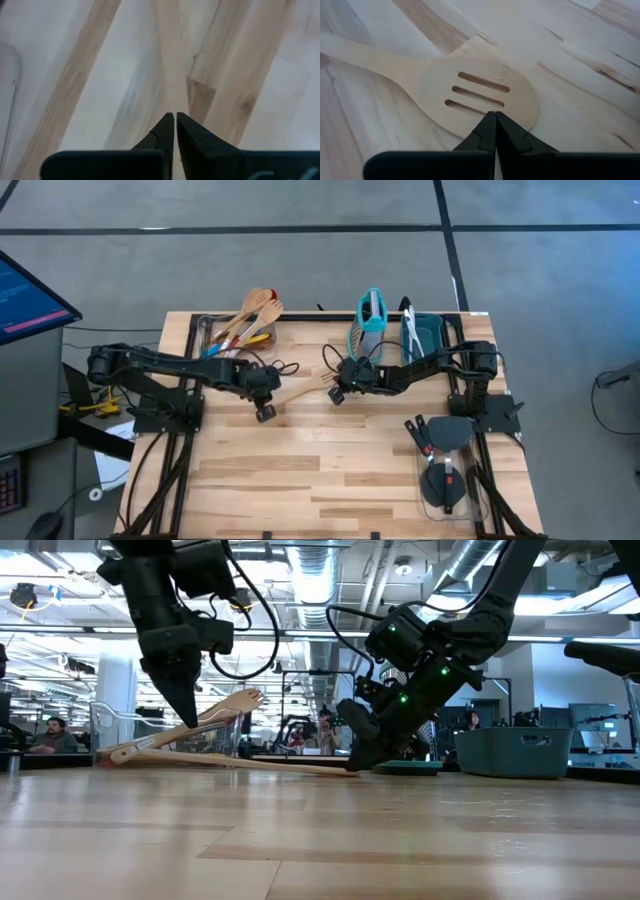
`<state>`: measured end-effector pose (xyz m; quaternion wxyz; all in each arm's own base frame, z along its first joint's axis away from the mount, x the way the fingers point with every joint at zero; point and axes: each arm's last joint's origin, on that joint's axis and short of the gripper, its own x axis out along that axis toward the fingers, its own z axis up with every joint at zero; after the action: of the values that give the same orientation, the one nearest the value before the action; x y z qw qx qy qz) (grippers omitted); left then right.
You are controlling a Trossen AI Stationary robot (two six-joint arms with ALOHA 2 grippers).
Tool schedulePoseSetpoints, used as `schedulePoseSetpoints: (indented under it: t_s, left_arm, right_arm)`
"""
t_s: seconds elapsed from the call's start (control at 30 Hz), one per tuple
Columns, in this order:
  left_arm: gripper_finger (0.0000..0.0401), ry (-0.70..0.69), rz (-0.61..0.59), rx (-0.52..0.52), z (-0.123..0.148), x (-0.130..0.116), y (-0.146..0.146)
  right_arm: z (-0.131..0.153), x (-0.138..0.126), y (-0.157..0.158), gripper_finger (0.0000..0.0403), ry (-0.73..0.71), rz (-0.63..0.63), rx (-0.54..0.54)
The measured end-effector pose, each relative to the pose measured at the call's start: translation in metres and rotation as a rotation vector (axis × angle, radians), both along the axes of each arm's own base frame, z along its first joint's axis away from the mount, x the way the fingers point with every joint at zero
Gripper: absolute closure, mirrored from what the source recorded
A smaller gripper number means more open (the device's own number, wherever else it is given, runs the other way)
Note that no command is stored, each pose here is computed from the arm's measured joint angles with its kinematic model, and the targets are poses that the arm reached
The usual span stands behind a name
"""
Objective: Pick & Place Kitchen Items
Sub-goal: Put the wooden slotted spoon into the left transparent bin
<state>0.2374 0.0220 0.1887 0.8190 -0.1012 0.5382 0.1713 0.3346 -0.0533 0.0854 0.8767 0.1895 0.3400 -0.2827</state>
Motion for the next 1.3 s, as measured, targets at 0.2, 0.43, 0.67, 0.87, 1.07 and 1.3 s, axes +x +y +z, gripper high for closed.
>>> schedulePoseSetpoints:
  t_s: [0.2,0.43,0.67,0.87,1.07,1.3]
  left_arm:
    - [0.0351,-0.024,0.065,-0.013,0.001,0.001,0.002]
    - [0.0278,-0.034,0.132,-0.04,-0.004,-0.001,0.001]
    - [0.0211,-0.033,0.13,-0.039,-0.01,0.001,0.001]
    - [0.0189,0.018,0.127,-0.045,-0.033,0.014,0.002]
    - [0.0193,0.122,0.128,-0.046,-0.063,0.022,0.002]
    - [0.0195,0.115,0.127,-0.043,-0.064,0.023,0.002]
  right_arm:
    - [0.0,0.0,0.0,0.0403,-0.001,0.009,0.004]
    - [0.0,0.0,0.0,0.0403,0.0,0.01,0.002]
    - [0.0,0.0,0.0,0.0403,0.0,0.01,0.002]
    - [0.0,0.0,0.0,0.0403,-0.002,0.01,0.0]
    - [0.0,0.001,0.0,0.0403,-0.005,0.009,-0.001]
    - [0.0,0.001,0.0,0.0403,-0.005,0.009,-0.001]
